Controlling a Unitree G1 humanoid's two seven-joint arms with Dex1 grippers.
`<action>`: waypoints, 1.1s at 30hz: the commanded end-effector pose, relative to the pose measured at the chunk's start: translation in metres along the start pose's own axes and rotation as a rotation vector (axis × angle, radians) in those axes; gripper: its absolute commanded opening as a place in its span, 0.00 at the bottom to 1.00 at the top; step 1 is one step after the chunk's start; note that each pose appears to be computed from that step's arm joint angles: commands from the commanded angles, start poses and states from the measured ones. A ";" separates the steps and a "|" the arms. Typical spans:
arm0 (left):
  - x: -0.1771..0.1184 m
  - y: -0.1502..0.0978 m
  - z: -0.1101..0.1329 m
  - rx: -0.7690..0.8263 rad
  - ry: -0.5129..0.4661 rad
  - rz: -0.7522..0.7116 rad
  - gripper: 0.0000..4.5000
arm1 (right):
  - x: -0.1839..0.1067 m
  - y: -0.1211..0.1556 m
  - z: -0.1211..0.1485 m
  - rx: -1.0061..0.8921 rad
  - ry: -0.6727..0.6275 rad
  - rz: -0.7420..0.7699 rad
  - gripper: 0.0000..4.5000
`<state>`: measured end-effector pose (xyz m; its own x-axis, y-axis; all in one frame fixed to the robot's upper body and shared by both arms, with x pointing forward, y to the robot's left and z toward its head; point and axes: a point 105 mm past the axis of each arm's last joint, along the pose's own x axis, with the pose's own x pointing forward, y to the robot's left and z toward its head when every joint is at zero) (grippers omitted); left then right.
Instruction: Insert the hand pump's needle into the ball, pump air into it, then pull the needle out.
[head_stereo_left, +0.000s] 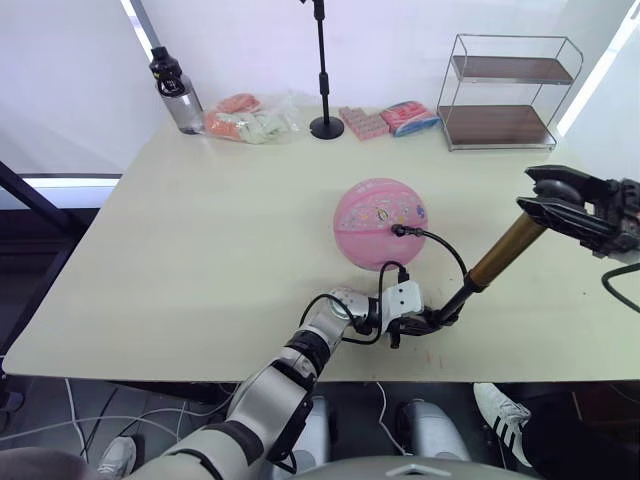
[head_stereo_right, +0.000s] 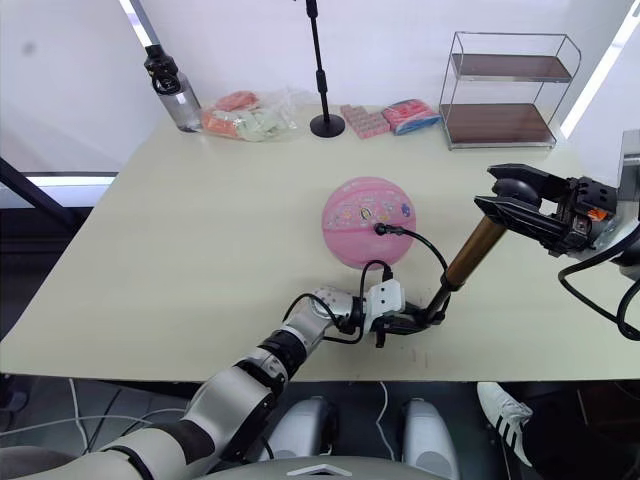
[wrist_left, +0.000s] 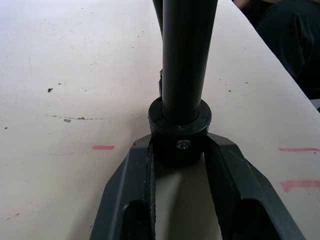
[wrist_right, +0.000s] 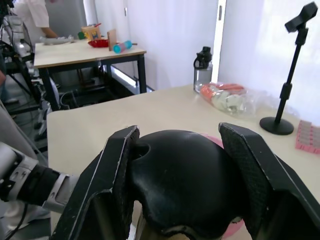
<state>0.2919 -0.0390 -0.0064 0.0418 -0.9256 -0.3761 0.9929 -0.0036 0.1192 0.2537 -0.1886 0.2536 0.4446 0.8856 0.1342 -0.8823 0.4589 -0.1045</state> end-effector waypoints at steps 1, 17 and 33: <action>-0.007 -0.019 -0.042 -0.111 0.129 -0.032 0.22 | 0.011 0.015 -0.045 0.080 0.100 0.063 0.45; -0.007 -0.018 -0.041 -0.109 0.132 -0.030 0.22 | 0.005 0.033 -0.150 0.133 0.259 0.040 0.45; -0.007 -0.016 -0.039 -0.108 0.128 -0.023 0.22 | 0.008 0.017 -0.104 0.058 0.155 0.037 0.45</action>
<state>0.2903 -0.0403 -0.0077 0.0362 -0.9262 -0.3752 0.9941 -0.0050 0.1083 0.2669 -0.1732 0.1436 0.4954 0.8671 -0.0526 -0.8672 0.4901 -0.0879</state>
